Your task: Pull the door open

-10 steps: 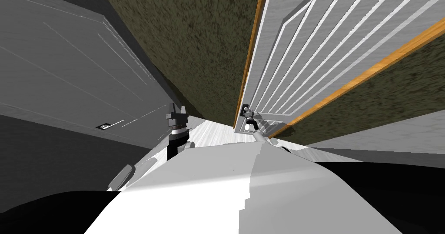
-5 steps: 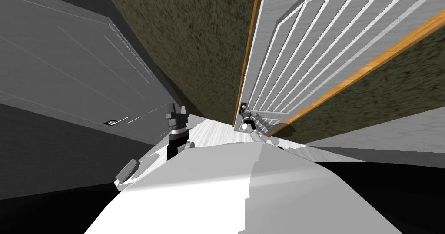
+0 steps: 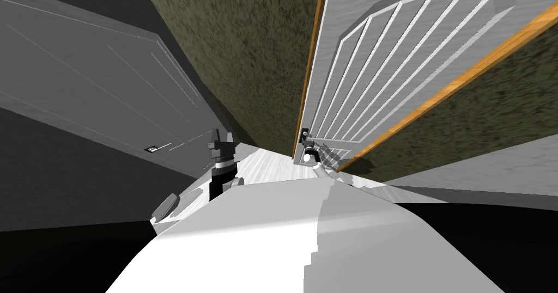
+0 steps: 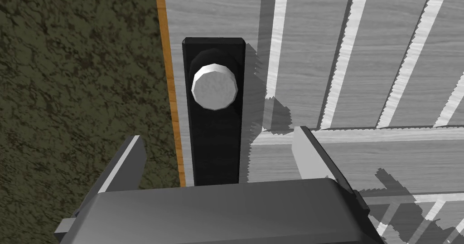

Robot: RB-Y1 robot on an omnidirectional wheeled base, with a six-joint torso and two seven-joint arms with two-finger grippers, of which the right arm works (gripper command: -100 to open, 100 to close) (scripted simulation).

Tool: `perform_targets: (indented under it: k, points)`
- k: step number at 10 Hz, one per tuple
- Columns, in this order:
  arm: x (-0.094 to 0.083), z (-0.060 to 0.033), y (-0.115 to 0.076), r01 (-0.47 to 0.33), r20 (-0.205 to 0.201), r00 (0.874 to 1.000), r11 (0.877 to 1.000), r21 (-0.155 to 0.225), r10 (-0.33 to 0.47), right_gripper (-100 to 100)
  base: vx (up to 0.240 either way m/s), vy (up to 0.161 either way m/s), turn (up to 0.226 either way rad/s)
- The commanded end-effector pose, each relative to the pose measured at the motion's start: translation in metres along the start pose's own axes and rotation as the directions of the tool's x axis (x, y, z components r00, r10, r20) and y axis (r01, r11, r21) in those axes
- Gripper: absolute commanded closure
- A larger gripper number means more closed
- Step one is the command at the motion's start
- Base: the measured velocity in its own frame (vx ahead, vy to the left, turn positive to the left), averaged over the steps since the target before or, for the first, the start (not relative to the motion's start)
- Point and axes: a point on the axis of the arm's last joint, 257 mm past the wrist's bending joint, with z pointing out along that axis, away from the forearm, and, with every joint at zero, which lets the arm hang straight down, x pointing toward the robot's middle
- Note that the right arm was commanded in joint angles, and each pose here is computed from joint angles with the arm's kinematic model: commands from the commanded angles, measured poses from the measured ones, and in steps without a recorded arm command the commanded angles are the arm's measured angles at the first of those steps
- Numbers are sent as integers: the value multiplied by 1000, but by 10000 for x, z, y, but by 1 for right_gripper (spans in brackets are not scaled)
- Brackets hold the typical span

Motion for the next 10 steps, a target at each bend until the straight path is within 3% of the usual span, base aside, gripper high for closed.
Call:
perform_targets:
  k: [1,2,7,9,10]
  points:
    - [-37,-4,282,-5,2,1000,1000,-28,5,-100,214,13,220]
    - [-52,-1,485,-5,2,1000,999,-47,5,-100,239,39,171]
    - [-55,-6,1091,-6,-1,1000,995,-103,6,-100,146,2,113]
    - [-75,-1,1066,-9,-3,1000,995,-102,9,-100,71,-6,22]
    - [-75,-1,1066,-9,-3,1000,995,-102,9,100,-4,-3,-19]
